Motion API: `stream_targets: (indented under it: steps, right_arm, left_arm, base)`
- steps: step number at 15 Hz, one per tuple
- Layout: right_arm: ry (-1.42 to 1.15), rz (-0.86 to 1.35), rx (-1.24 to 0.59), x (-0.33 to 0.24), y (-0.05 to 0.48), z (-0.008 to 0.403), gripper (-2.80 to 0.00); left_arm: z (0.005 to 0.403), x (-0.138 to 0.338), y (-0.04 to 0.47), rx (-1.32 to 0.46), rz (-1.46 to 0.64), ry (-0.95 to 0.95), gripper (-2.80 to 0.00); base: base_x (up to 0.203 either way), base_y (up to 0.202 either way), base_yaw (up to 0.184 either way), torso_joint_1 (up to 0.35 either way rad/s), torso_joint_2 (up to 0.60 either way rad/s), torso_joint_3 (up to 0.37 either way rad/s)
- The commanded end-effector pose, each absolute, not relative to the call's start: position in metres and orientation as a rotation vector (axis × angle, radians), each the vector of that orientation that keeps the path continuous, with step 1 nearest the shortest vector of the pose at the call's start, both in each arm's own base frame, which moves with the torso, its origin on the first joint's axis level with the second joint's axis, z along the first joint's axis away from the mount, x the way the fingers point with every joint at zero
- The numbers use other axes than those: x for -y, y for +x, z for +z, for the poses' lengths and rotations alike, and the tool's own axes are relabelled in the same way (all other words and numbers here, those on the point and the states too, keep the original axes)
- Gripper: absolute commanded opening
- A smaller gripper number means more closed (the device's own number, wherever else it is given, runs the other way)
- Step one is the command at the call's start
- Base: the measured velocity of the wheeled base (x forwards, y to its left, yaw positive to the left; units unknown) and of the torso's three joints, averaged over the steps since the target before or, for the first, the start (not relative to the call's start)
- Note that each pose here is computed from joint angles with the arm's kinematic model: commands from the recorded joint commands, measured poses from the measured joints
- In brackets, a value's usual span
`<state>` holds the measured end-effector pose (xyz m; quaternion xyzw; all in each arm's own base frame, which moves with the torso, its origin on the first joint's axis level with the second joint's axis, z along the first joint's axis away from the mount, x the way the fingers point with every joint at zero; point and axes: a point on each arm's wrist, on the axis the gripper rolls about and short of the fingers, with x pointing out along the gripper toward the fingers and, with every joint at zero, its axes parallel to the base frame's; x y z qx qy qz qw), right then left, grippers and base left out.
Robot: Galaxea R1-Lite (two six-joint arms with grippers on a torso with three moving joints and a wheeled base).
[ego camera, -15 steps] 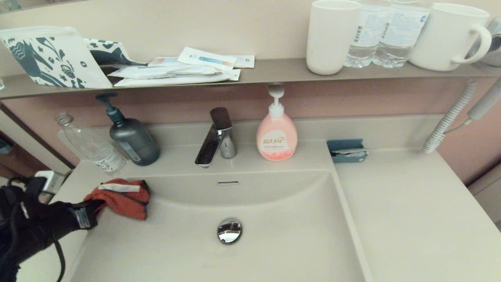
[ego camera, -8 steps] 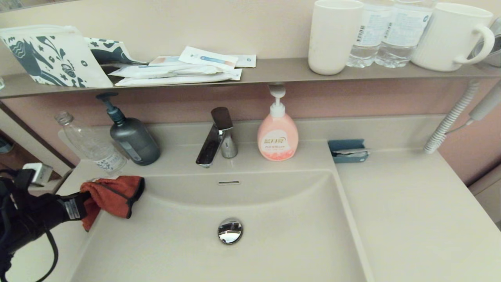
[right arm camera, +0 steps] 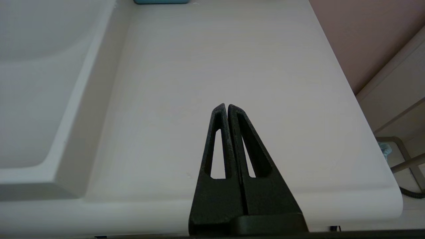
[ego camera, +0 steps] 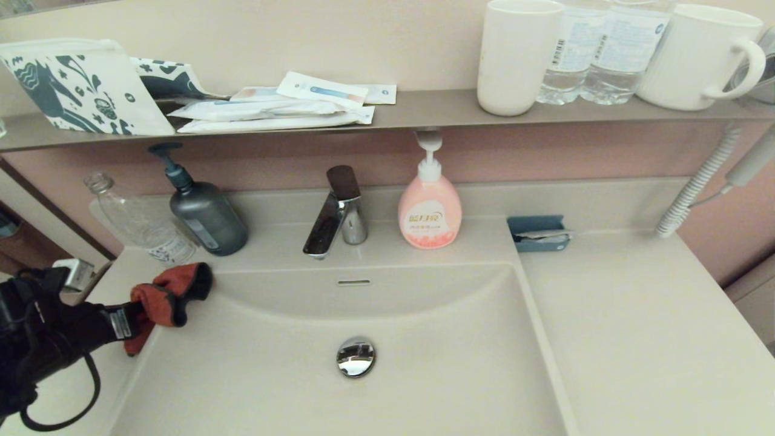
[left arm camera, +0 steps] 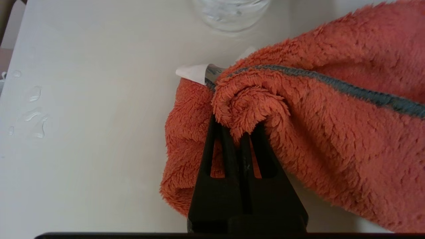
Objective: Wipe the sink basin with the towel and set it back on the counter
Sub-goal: Wipe the sink
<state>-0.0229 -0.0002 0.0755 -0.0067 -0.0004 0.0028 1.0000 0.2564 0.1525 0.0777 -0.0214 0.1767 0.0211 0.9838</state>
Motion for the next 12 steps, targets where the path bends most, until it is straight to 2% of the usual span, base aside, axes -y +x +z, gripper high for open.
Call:
stream_targets:
  steps: [1, 6, 12]
  right_arm:
    - [-0.014, 0.006, 0.0, 0.0, -0.023, 0.075, -2.8]
    - [-0.014, 0.006, 0.0, 0.0, -0.023, 0.075, -2.8]
    - [-0.014, 0.006, 0.0, 0.0, -0.023, 0.075, -2.8]
  left_arm:
    - [0.071, -0.161, 0.257, -0.365, 0.051, -0.049, -2.8]
    - [0.057, -0.174, 0.235, -0.423, 0.093, -0.008, -2.8]
    - [0.061, -0.183, 0.208, -0.437, 0.16, 0.04, -2.8]
  base:
    - [0.0, 0.0, 0.0, 0.0, 0.0, 0.0]
    - [0.0, 0.0, 0.0, 0.0, 0.0, 0.0]
    - [0.0, 0.0, 0.0, 0.0, 0.0, 0.0]
